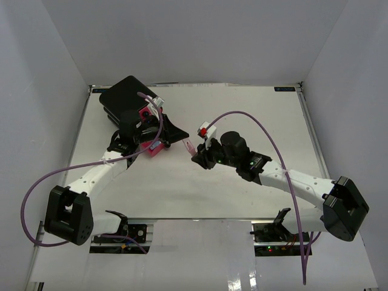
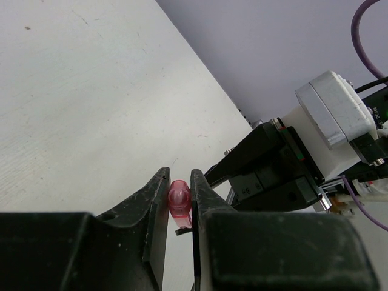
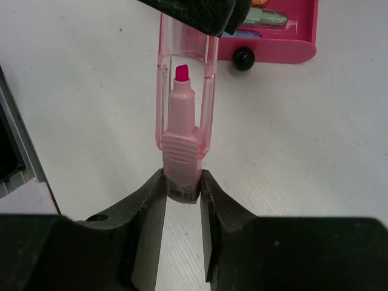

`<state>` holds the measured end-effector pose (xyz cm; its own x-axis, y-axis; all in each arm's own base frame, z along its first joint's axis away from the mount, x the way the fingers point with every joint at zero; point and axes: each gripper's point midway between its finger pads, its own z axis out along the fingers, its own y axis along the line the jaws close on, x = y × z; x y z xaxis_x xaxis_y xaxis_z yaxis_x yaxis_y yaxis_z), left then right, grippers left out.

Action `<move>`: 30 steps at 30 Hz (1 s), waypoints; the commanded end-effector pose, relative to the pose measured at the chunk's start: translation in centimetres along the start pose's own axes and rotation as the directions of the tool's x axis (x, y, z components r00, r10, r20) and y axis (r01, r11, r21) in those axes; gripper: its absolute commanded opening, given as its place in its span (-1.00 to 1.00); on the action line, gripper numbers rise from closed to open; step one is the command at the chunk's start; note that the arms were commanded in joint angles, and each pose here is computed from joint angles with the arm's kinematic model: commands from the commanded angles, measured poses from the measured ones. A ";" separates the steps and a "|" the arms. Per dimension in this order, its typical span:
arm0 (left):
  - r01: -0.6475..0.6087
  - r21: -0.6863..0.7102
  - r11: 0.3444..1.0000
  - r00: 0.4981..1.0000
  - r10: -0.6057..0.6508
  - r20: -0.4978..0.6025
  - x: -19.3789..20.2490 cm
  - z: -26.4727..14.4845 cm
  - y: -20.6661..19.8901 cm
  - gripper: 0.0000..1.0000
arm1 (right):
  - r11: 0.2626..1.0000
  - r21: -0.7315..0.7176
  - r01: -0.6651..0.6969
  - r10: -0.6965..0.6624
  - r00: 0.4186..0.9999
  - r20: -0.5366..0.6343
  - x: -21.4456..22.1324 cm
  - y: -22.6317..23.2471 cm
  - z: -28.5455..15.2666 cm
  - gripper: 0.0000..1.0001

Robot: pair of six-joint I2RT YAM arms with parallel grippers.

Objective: Sort the stationery into containers
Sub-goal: Close the pen cap on the pen.

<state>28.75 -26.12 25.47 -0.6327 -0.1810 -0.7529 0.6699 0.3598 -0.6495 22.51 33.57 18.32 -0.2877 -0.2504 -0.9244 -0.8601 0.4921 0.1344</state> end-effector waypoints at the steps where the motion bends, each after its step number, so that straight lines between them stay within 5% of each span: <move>1: -0.002 0.037 0.999 0.998 0.004 -0.055 1.8 0.0 -1.3 -0.46 | 0.999 -0.007 0.036 -0.033 0.974 0.222 -7.8 0.8 -1.2 -0.64; 16: 0.005 -0.034 0.999 0.993 -0.009 -0.120 3.8 0.0 0.1 -0.46 | 0.999 0.013 0.043 -0.045 0.960 0.277 -9.3 0.9 -3.1 -0.64; 30: 0.234 0.015 0.972 0.966 -0.231 -0.112 3.8 0.8 -1.0 -0.57 | 0.999 0.002 0.036 -0.034 0.944 0.329 -10.0 1.2 -3.6 -0.53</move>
<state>27.64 -27.37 25.06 -0.7160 -0.1956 -0.6702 0.5934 0.3353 -0.7318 21.76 32.56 20.14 -0.2909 -0.2239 -0.9302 -0.8520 0.5029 0.1454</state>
